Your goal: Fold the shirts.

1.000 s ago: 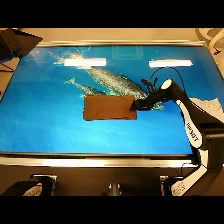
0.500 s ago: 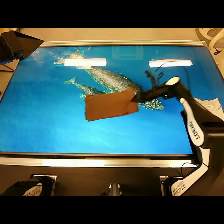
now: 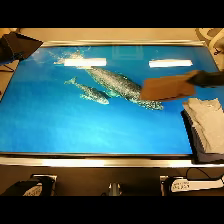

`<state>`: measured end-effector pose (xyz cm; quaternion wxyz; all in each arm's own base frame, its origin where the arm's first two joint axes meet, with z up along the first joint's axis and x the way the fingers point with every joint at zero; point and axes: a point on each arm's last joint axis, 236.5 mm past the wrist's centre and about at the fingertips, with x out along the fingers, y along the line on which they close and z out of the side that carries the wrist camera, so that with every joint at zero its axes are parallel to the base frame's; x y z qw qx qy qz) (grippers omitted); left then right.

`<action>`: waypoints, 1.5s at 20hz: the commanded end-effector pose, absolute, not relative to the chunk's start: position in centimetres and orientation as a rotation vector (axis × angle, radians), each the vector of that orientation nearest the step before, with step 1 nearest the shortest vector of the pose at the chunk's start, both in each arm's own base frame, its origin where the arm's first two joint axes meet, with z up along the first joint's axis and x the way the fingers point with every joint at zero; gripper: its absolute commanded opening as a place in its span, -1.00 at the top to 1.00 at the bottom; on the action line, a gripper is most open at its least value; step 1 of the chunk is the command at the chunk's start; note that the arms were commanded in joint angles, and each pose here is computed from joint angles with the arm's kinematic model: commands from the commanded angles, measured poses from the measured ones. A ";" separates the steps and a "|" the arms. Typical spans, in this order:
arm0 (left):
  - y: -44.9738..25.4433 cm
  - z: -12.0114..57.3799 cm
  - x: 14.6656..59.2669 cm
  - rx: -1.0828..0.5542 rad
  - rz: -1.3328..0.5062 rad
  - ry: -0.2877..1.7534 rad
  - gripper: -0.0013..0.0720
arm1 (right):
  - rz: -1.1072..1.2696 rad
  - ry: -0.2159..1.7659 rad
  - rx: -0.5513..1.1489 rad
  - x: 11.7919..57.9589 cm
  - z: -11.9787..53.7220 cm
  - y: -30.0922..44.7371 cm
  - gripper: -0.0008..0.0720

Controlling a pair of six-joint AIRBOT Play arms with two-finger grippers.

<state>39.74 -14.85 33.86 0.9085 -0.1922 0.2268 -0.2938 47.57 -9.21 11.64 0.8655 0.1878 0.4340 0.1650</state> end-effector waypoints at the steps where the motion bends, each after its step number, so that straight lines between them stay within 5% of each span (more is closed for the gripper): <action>1: -14.8 33.7 39.8 -0.384 -0.604 0.467 0.90 | 0.125 0.874 0.455 42.9 14.6 -17.8 0.91; 13: -14.8 33.7 39.8 -0.366 -0.608 0.461 0.90 | -0.242 0.694 0.600 35.2 21.2 -26.8 0.91; 21: -17.8 33.8 38.6 -0.320 -0.690 0.460 0.90 | -0.394 1.291 0.507 22.6 13.2 -25.8 0.91; 30: -17.9 33.9 38.6 -0.331 -0.688 0.462 0.90 | -0.394 1.498 0.532 17.6 4.3 -23.2 0.91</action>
